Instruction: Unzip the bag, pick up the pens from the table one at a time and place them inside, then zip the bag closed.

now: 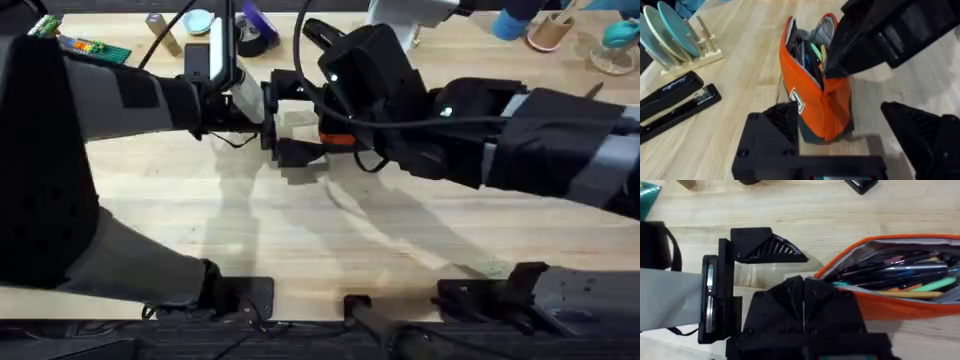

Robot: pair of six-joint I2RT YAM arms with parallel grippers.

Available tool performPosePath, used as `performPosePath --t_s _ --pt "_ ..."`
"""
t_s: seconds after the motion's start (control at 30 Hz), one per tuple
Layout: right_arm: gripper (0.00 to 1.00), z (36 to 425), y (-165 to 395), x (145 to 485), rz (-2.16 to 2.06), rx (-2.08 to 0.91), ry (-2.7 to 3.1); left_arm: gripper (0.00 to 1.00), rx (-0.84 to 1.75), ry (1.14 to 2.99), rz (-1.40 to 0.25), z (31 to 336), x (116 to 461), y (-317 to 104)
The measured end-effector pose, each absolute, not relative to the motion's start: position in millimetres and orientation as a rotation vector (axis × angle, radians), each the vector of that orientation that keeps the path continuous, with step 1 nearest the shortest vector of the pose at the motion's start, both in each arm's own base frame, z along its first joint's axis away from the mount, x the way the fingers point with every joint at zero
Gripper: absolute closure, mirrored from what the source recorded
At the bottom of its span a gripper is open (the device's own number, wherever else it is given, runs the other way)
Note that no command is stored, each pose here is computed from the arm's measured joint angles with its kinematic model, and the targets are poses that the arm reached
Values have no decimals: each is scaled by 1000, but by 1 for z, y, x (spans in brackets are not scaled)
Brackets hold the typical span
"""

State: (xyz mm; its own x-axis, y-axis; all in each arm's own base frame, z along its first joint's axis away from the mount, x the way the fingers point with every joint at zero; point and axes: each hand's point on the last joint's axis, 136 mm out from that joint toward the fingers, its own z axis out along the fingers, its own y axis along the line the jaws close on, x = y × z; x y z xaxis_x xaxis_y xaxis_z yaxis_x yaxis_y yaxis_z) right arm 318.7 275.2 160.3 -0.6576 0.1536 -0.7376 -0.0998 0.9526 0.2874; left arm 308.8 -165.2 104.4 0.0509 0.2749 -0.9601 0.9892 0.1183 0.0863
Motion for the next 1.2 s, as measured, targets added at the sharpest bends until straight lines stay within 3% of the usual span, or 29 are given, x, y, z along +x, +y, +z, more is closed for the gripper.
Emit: performPosePath --t_s 0.77,0.87,1.03,1.2 --pt "972 160 274 320 381 41 2255 31 1379 1358 -936 95 316 -193" --pt "972 160 272 321 379 45 2255 53 1385 1358 -929 95 317 -197" --pt "971 160 271 322 378 48 2254 176 1383 1381 -925 94 319 -199" --pt "971 160 271 322 378 48 2254 199 1371 1428 -908 90 323 -198"
